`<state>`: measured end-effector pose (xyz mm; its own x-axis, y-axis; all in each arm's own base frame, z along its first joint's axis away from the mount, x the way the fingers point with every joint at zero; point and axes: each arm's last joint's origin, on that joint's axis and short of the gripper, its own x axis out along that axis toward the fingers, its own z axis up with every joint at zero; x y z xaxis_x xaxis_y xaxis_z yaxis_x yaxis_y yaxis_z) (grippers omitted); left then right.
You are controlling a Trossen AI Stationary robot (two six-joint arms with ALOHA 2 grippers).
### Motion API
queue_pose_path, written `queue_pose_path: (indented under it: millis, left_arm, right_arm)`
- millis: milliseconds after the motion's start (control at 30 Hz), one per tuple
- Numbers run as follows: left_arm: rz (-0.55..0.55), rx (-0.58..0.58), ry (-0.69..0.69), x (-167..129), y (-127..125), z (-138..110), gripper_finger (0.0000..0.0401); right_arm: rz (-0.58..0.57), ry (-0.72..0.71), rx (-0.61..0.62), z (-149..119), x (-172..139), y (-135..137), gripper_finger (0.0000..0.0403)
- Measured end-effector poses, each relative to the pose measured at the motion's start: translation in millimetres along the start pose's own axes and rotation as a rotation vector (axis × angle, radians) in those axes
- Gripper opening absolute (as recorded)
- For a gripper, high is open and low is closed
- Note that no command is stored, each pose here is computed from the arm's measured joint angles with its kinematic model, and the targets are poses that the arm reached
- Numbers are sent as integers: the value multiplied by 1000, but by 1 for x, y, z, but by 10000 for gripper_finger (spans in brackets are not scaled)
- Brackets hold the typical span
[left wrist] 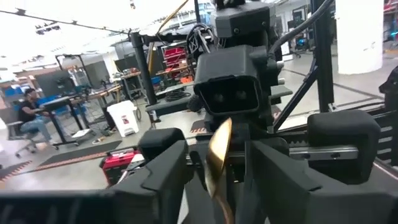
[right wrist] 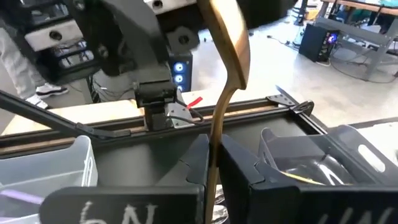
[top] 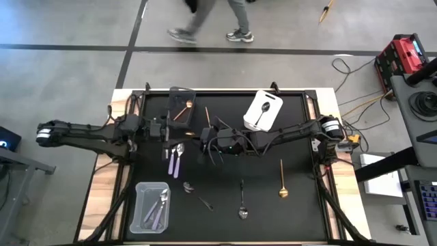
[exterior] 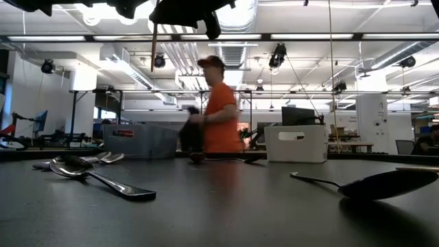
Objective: Sort silverware by color (type)
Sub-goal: Put the gold spoon into the black bin
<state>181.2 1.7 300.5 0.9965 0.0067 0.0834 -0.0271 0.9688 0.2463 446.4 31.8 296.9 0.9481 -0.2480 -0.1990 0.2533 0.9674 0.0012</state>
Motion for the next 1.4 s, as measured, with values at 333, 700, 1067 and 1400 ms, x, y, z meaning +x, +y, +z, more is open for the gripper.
queue_pose_path:
  millis: [333,700,1067,1400]
  left_arm:
    - [51,12,-52,-45,6,19,187]
    - [131,8,-107,-84,9,27,187]
    - [145,-3,-167,-108,10,29,187]
    - [149,-7,-185,-119,10,29,187]
  right_arm:
    - [-86,-28,29,13,6,-24,13]
    - [-138,-74,55,24,37,-62,13]
    - [-220,-150,98,31,88,-95,13]
    - [-262,-181,144,20,135,-116,13]
